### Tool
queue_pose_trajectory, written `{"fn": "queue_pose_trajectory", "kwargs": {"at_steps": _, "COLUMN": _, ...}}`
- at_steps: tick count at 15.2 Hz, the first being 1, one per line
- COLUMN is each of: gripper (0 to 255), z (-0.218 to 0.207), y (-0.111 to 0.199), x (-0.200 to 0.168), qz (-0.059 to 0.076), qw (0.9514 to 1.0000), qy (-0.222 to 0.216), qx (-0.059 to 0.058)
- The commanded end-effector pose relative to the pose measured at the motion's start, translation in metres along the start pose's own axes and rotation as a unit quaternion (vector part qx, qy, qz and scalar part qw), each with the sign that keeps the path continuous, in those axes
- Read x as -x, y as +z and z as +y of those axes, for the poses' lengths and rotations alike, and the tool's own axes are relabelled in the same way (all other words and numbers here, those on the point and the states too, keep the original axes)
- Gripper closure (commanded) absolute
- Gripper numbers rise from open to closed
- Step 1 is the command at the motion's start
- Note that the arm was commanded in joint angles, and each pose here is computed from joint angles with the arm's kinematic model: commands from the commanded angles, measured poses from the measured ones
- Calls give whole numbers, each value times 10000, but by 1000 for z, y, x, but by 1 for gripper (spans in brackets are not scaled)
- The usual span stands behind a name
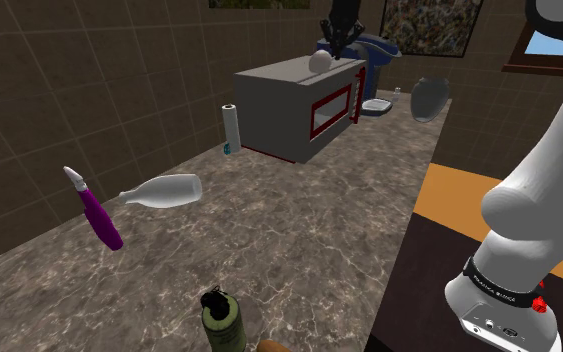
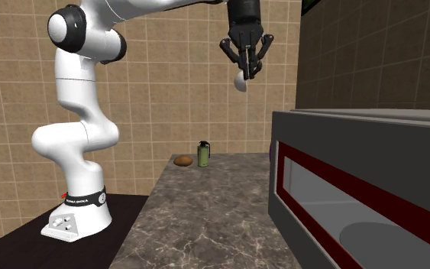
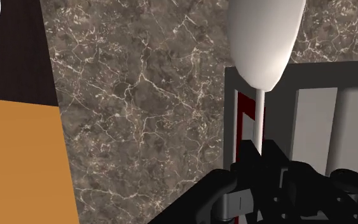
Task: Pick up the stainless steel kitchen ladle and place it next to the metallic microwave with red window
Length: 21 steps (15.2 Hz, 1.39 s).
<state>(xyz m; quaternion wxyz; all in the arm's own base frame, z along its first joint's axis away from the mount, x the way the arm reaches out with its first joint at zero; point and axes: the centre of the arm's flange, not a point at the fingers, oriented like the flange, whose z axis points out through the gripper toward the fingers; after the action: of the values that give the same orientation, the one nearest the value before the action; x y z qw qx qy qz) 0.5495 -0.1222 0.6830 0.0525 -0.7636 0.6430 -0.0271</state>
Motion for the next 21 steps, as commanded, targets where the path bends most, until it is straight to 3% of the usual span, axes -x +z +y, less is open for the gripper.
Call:
{"fn": "queue_pose_trajectory", "kwargs": {"at_steps": 1, "gripper": 255, "z": 5, "y": -1, "x": -21, "qz": 0, "qw": 10000, "qy": -9, "qx": -1}}
{"fn": "queue_pose_trajectory", "kwargs": {"at_steps": 21, "gripper": 255, "z": 17, "y": 104, "x": -23, "qz": 0, "qw": 10000, "qy": -9, "qx": -1}}
